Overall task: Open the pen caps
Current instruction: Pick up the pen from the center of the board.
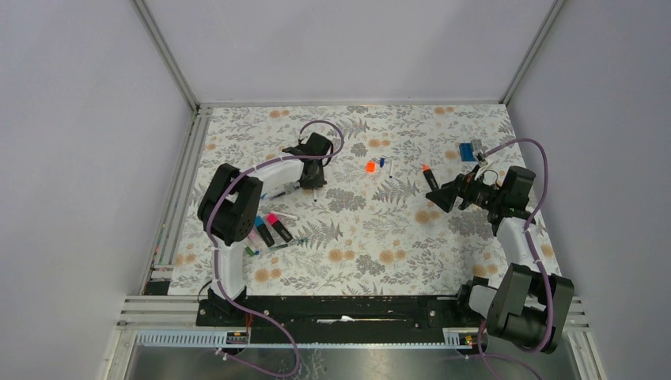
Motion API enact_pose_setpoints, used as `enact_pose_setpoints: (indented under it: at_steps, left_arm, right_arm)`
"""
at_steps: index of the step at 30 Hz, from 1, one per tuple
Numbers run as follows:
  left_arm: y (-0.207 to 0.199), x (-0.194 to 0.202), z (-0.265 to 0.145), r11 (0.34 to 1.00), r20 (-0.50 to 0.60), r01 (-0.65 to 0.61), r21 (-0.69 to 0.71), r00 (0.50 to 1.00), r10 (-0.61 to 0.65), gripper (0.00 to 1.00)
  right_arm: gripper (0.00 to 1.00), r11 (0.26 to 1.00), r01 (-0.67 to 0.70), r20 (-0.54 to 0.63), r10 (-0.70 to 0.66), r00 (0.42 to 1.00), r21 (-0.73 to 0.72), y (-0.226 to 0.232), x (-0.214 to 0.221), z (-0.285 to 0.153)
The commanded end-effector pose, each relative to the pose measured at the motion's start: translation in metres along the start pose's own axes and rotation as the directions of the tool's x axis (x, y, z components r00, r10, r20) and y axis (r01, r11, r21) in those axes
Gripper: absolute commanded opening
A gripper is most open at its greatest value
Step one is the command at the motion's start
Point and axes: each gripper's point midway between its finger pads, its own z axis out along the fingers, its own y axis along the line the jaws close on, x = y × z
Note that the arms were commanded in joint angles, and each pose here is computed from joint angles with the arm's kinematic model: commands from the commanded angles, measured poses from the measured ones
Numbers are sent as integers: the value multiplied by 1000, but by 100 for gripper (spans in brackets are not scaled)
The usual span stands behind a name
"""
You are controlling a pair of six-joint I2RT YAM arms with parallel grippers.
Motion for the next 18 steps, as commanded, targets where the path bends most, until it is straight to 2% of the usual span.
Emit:
enact_pose_setpoints:
  at_steps: [1, 3, 8, 13, 15, 18]
  left_arm:
    - [-9, 1, 2, 999, -17, -12, 42, 1000, 12, 5]
    - [-17, -7, -9, 997, 6, -26, 75, 1000, 26, 0]
    - [-38, -27, -51, 984, 91, -54, 169, 995, 39, 0]
    - [-57, -22, -87, 945, 117, -35, 324, 993, -4, 0]
    - [-70, -16, -103, 912, 125, -39, 409, 992, -13, 0]
    - [-93, -12, -133, 821, 147, -49, 568, 988, -44, 0]
  right_arm:
    - [100, 999, 49, 11, -49, 999, -1, 0, -10, -1]
    - [99, 999, 51, 12, -51, 999, -8, 1, -10, -2]
    - [100, 998, 40, 22, -39, 999, -50, 10, -14, -2]
    - [100, 993, 16, 27, -13, 1000, -116, 23, -17, -3]
    - [99, 989, -8, 28, 12, 1000, -147, 30, -19, -4]
    - [100, 982, -34, 43, 42, 998, -187, 39, -21, -4]
